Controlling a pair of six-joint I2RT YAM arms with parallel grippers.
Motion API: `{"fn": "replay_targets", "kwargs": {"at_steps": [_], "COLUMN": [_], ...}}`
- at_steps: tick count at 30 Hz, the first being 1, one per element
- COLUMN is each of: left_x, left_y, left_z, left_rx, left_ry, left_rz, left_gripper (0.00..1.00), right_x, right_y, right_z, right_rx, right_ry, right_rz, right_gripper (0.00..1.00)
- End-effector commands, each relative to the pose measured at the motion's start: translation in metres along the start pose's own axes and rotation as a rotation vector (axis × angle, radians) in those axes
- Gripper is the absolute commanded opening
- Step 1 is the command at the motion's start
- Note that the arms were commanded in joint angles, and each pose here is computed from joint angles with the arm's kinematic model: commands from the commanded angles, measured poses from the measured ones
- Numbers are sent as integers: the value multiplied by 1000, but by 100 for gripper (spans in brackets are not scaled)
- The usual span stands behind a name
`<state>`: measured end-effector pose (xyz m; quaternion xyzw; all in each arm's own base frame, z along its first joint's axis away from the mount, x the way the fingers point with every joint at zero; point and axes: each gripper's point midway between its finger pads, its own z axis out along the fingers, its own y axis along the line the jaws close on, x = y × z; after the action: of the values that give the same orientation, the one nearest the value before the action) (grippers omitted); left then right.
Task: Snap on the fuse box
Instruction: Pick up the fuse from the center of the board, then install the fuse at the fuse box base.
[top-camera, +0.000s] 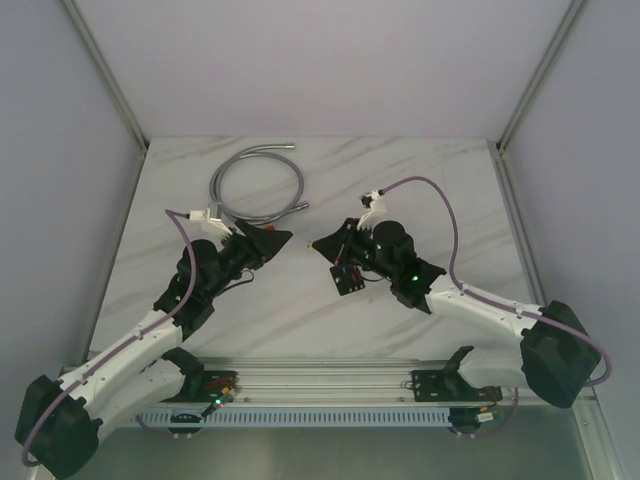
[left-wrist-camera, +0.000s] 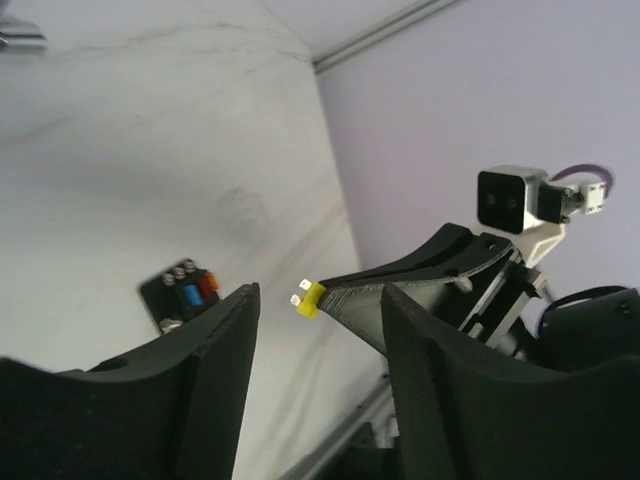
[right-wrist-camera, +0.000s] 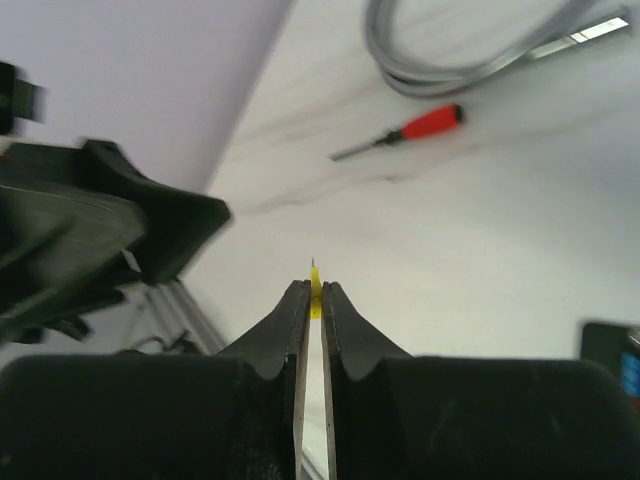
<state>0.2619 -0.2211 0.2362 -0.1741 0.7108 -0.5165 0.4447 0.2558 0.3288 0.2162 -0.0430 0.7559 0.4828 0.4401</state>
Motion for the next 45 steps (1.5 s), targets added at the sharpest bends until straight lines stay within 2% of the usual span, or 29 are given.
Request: {"fn": "replay_targets", "kwargs": {"at_steps": [1,8,14,23,27,33,45], "left_x": [-8,-15,-23,-28,-28,-31,-32], "left_y": [22,62,84,114,117,120,124], "left_z": [0,-3,-8,-14,-13,-14,-15], "left_rx": [-110,-259,-337,-427,-432,-442,-454], "left_ry": [3,34,41,64,78,69,77], "left_rz": [156,242,275,255,241,238,226], "left_gripper": [64,78,91,94,94,100,100], "right_x": [21,37,53,66,72,73,79], "right_y": [-40,-87,-110,-130,-134,-141,-150], "right_z": [-17,-39,-52,-58,-53,-45,-36], "right_rx": [187,445,568,684,713,757,783], "right_ry": [159,396,575,744,775,802,837], "right_rz": [-93,-218,-278,-357,-383,-420,-449], "right_gripper": [0,0,0,0,0,0,0]}}
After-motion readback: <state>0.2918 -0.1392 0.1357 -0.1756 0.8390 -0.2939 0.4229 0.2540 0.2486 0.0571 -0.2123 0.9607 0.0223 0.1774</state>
